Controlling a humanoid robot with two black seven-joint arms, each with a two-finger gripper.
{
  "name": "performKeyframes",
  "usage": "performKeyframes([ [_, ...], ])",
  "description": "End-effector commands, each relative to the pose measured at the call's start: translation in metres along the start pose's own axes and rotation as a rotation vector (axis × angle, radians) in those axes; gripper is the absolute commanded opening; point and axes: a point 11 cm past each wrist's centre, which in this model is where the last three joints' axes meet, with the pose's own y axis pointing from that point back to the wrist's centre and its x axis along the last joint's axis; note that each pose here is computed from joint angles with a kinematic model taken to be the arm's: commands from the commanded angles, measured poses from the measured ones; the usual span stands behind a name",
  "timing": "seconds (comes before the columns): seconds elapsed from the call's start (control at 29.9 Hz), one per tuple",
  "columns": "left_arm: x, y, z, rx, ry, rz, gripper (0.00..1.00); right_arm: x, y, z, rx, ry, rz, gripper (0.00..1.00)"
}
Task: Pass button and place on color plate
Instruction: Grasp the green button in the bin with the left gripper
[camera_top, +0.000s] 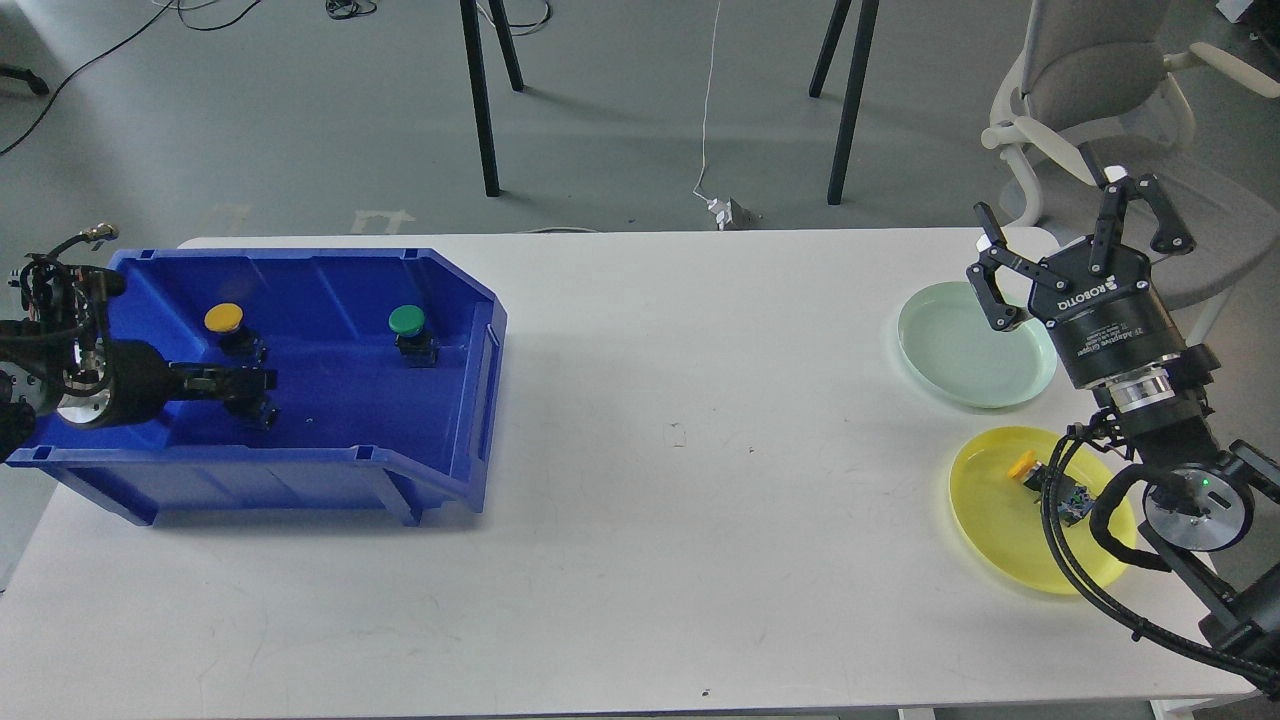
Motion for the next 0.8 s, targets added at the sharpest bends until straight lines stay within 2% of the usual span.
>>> performKeyframes([
  [0.0, -0.0008, -0.0002, -0.0006, 0.003, -0.003, -0.001, 0.68, 0.0012, 0.0019, 0.0004, -0.001, 0.000, 0.005, 0.86],
  [0.27, -0.0016, -0.0019, 0.0011, 0.000, -0.009, -0.004, 0.46, 0.0016, 0.0027, 0.0016, -0.003, -0.003, 0.006, 0.86],
  [0.53, -0.0061, -0.0046, 0.0007, 0.007, -0.036, -0.009, 0.39, 0.0017, 0.0029, 0.0016, -0.005, -0.001, 0.006, 0.86],
  [0.77, -0.0041, -0.0049, 0.0025, 0.004, -0.040, -0.008, 0.38, 0.0020, 0.0036, 0.0033, -0.007, -0.004, 0.008, 0.86],
])
